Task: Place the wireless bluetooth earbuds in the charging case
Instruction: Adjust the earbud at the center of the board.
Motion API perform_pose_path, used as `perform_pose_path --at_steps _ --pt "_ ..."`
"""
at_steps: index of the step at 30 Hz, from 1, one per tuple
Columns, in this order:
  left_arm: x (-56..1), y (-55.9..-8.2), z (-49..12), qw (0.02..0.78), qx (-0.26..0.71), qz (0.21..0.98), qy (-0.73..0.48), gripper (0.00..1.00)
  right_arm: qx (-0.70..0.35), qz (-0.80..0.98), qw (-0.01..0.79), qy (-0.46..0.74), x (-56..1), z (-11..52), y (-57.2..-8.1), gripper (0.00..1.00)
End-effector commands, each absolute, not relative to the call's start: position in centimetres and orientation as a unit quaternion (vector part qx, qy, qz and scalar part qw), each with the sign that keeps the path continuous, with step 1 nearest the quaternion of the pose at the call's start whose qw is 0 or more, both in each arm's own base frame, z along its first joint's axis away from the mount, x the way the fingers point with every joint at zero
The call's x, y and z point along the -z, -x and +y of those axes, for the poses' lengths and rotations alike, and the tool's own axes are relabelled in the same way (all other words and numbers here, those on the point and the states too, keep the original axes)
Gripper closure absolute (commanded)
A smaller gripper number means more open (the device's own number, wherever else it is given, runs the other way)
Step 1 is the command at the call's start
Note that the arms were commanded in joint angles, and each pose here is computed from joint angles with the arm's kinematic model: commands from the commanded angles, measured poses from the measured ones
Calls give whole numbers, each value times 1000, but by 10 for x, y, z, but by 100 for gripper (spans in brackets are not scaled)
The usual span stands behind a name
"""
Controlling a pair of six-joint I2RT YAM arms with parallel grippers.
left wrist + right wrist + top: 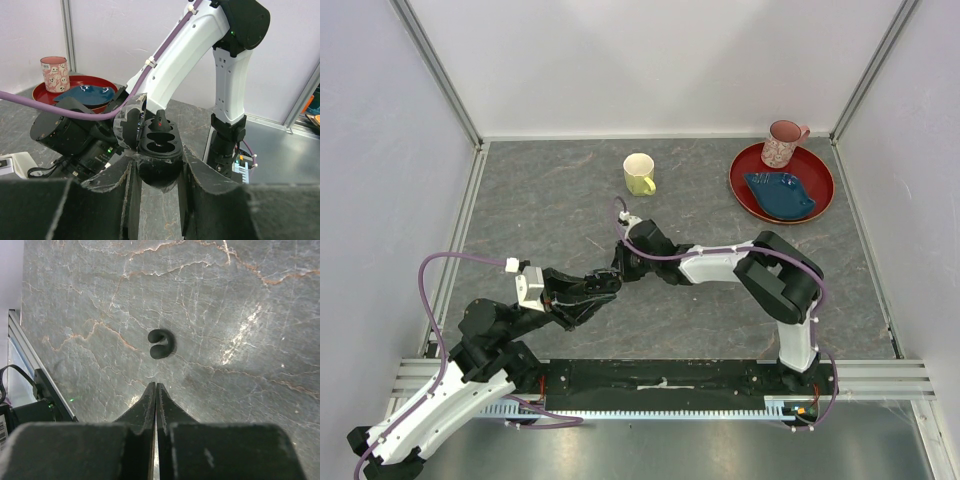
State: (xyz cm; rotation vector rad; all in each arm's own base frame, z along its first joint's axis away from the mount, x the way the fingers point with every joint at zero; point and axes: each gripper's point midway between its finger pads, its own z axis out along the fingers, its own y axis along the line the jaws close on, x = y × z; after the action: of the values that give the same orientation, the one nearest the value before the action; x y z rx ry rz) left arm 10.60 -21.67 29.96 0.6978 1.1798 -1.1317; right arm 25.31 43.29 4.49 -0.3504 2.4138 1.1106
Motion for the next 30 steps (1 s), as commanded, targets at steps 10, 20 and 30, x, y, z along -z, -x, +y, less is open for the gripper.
perform_pose_path --at_steps 10,20,30 --pt "-309 -107 -216 636 501 510 -291 98 -412 866 245 146 -56 448 -281 69" --pt "-306 -109 -216 637 497 512 -292 98 -377 878 235 179 -29 446 -282 66" --pt "-305 -111 -217 636 496 515 -290 98 -368 879 226 201 -19 443 -280 65"
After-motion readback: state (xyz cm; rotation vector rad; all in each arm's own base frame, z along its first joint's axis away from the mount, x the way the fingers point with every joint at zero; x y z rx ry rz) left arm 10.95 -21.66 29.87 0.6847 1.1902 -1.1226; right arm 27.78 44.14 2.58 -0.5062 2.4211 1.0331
